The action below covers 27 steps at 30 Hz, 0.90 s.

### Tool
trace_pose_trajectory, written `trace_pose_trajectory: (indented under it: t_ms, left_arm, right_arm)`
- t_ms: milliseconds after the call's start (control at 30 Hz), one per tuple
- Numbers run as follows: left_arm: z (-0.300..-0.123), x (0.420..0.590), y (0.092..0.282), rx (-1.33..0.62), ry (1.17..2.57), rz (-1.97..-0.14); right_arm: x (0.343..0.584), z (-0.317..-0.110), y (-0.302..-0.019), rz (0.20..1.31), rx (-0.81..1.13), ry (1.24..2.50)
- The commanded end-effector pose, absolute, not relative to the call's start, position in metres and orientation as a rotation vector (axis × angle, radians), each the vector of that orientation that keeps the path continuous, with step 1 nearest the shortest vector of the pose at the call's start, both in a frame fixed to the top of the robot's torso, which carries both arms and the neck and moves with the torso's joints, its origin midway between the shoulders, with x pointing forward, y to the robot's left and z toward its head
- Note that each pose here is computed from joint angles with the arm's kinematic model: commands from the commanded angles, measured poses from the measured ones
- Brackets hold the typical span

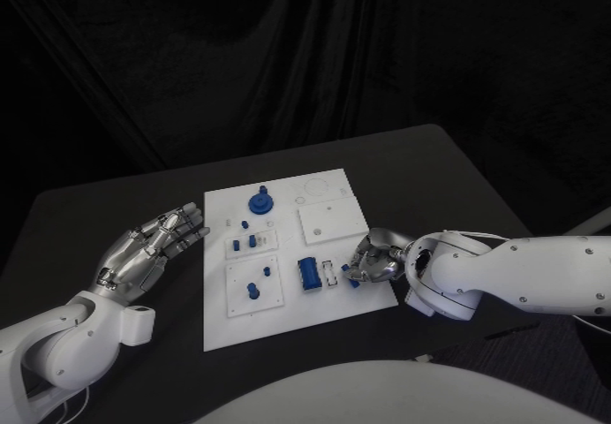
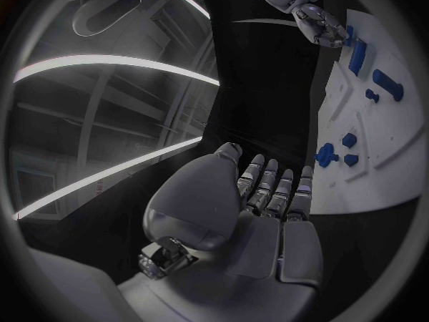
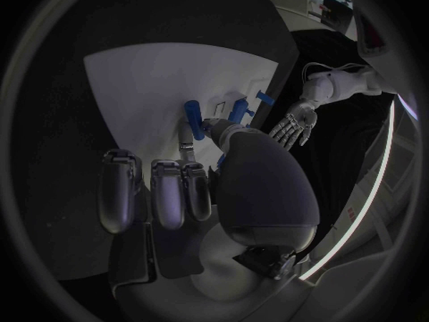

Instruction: Assemble the parts on the task board

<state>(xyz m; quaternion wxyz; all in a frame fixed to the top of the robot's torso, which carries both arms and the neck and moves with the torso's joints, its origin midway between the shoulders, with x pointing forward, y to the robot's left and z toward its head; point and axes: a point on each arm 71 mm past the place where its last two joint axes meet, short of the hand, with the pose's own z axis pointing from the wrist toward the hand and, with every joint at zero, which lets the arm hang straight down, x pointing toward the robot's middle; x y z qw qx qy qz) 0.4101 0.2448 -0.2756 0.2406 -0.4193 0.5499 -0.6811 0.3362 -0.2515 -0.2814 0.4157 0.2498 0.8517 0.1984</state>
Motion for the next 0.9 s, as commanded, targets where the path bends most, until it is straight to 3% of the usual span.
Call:
trace_pose_trajectory:
  t_ms: [33,433,900]
  left_arm:
    - [-0.269,0.410,0.245,-1.103,1.400,-1.937]
    - [-0.272,0.408,0.246,-1.113,1.410,-1.941]
    - [-0.275,0.406,0.247,-1.123,1.418,-1.940]
  right_arm:
    - [0.336,-0.280,-0.248,0.586,0.795,2.101]
    - [0.341,-0.283,-0.238,0.625,0.822,2.086]
    - [0.345,-0.287,-0.233,0.595,0.790,2.110]
